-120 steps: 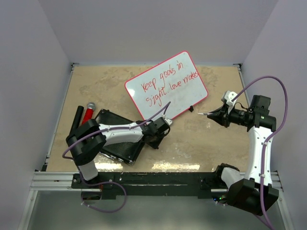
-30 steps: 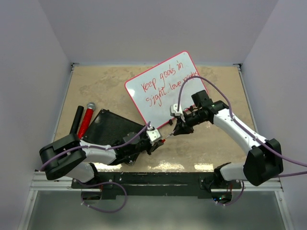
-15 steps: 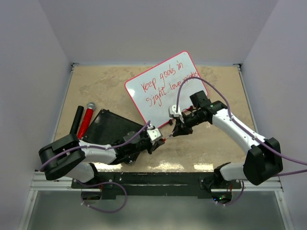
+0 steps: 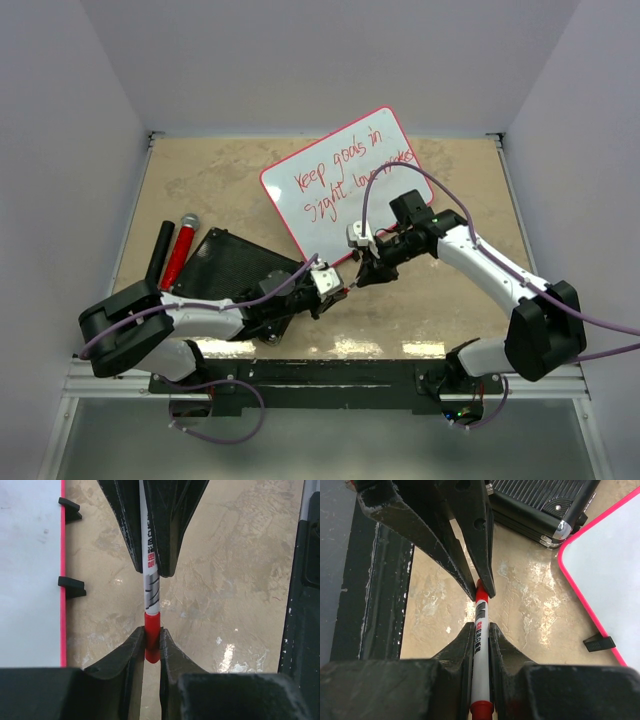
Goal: Write a sentence on the whiteboard
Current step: Insert the whiteboard marker without the cap into the pen cap, then put down the whiteboard marker at the center of the board.
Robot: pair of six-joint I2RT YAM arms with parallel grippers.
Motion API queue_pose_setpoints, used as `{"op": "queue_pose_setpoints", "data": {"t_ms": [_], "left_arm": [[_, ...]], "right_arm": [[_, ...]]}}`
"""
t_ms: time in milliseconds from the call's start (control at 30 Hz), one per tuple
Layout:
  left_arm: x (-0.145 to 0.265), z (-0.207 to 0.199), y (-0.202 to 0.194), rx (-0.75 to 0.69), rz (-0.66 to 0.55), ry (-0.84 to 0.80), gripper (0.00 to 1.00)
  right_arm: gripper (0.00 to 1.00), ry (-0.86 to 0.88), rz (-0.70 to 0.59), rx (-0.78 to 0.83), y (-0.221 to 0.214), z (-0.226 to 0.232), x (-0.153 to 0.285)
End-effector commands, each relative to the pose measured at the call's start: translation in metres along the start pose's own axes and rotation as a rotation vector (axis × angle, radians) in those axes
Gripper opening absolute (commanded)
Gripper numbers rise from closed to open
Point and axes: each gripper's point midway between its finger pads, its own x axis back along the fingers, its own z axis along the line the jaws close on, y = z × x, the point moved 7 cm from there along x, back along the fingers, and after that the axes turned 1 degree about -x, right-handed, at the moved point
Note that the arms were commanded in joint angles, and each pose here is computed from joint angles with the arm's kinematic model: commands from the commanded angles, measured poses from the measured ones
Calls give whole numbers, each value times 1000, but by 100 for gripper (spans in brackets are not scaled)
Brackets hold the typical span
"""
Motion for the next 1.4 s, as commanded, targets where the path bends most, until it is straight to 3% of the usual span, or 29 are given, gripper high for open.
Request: {"op": "queue_pose_setpoints", "data": {"t_ms": [0, 233, 367, 600, 767, 867, 900, 967, 1000, 1033, 1133, 1300, 1367], "left_arm": [[-12, 14, 86, -126, -288, 44, 0], [-13, 16, 137, -196, -430, 35, 0], [-13, 9, 165, -300, -479, -61, 0], [-13, 12, 239, -416, -606, -69, 0], [-6, 10, 254, -425, -661, -74, 0], [-1, 13, 241, -373, -614, -46, 0], [0, 12, 216, -338, -556, -41, 0], [17, 13, 196, -249, -527, 3, 14], [31, 10, 166, -214, -481, 5, 34], [39, 8, 153, -178, -464, 16, 44], [72, 5, 119, -54, -402, 51, 66], [118, 13, 117, 104, -347, 206, 81], [130, 22, 127, 161, -359, 305, 85]], "right_arm": [[0, 24, 11, 19, 5, 0, -5], [0, 27, 14, 15, 5, 0, -7], [0, 0, 33, 2, 2, -4, -9], [0, 22, 58, -26, -1, -6, -19], [0, 9, 63, -34, -3, -9, -20], [0, -40, 66, -39, 0, -11, -14], [0, -84, 59, -52, 1, -13, -6], [0, -132, 49, -56, 1, -18, 1], [0, -154, 52, -67, -2, -19, 5], [0, -161, 53, -69, -3, -20, 6], [1, -151, 80, -88, -11, -23, 4], [7, -160, 155, -123, -29, -33, -3], [23, -168, 161, -126, -31, -34, -2]]}}
